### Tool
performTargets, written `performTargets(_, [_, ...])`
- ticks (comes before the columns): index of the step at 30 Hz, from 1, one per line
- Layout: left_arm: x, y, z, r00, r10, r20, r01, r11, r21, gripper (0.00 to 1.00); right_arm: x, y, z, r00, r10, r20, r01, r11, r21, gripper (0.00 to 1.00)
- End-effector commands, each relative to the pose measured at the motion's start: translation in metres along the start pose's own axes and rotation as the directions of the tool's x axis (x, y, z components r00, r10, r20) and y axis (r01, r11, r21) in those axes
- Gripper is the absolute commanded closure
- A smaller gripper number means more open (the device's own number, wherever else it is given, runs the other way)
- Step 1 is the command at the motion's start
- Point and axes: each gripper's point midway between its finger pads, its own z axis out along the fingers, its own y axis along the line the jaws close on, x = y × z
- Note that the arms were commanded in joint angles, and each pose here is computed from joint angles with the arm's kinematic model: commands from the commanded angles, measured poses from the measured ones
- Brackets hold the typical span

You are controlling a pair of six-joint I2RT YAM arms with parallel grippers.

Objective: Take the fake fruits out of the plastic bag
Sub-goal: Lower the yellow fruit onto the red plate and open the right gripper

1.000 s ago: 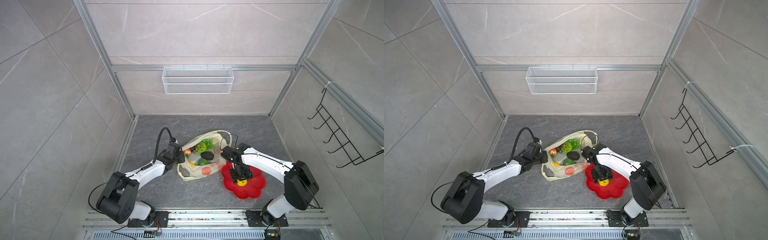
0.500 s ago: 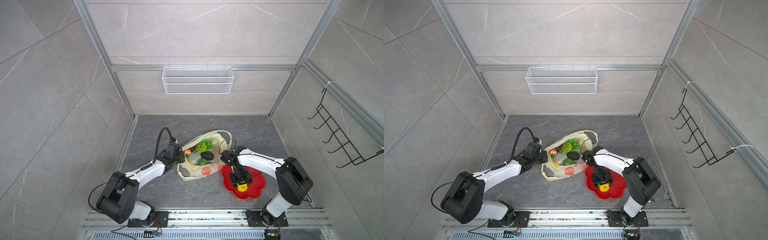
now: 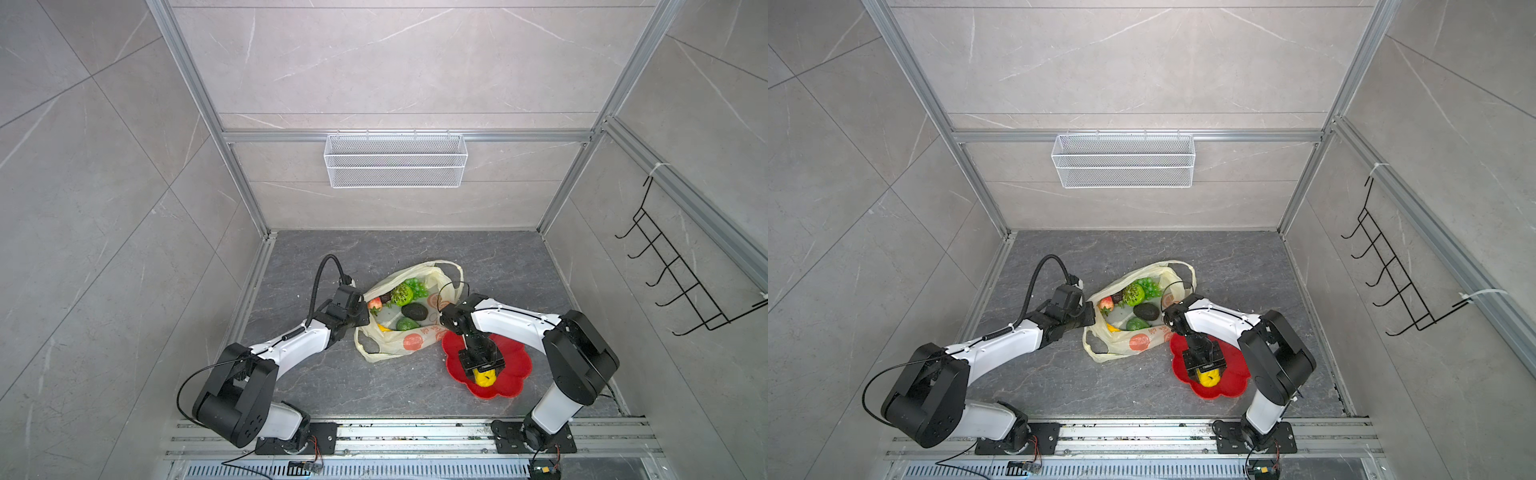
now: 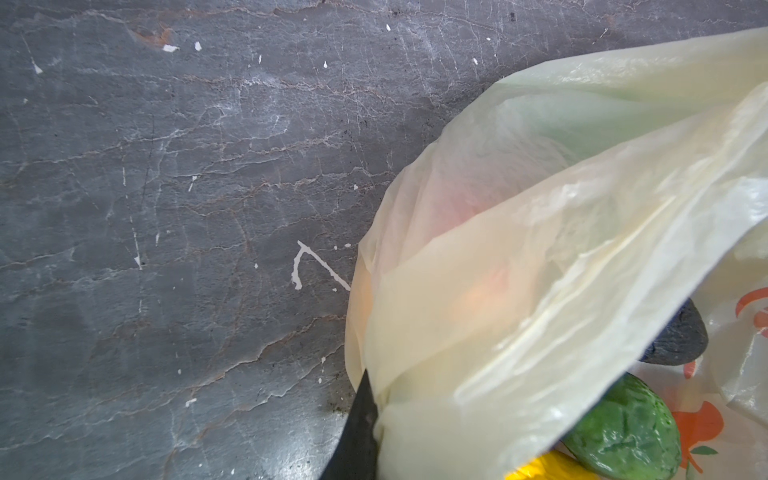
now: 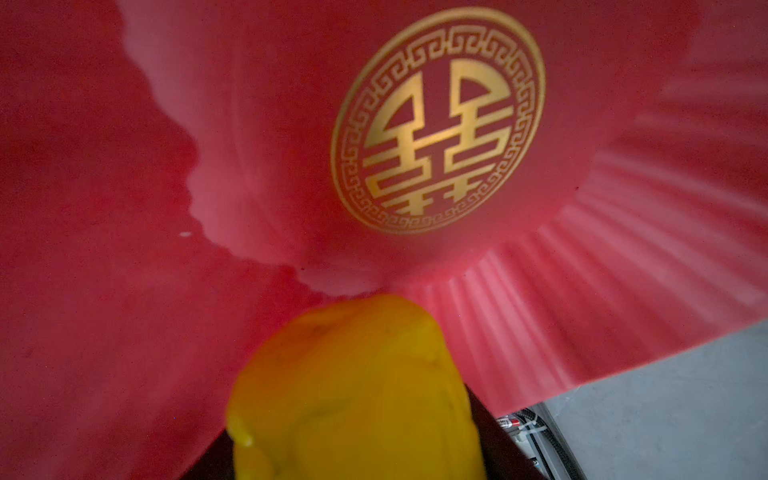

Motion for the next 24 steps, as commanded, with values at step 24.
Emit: performTargets(24, [-0.0054,0.0019,-0.0020,1.000,0.005,0.020,-0.005,1.000,-0.004,0.92,0.0000,-0.0049,0.0016,1.000,-0.005,0.002,0.005,0.995,0.102,0.25])
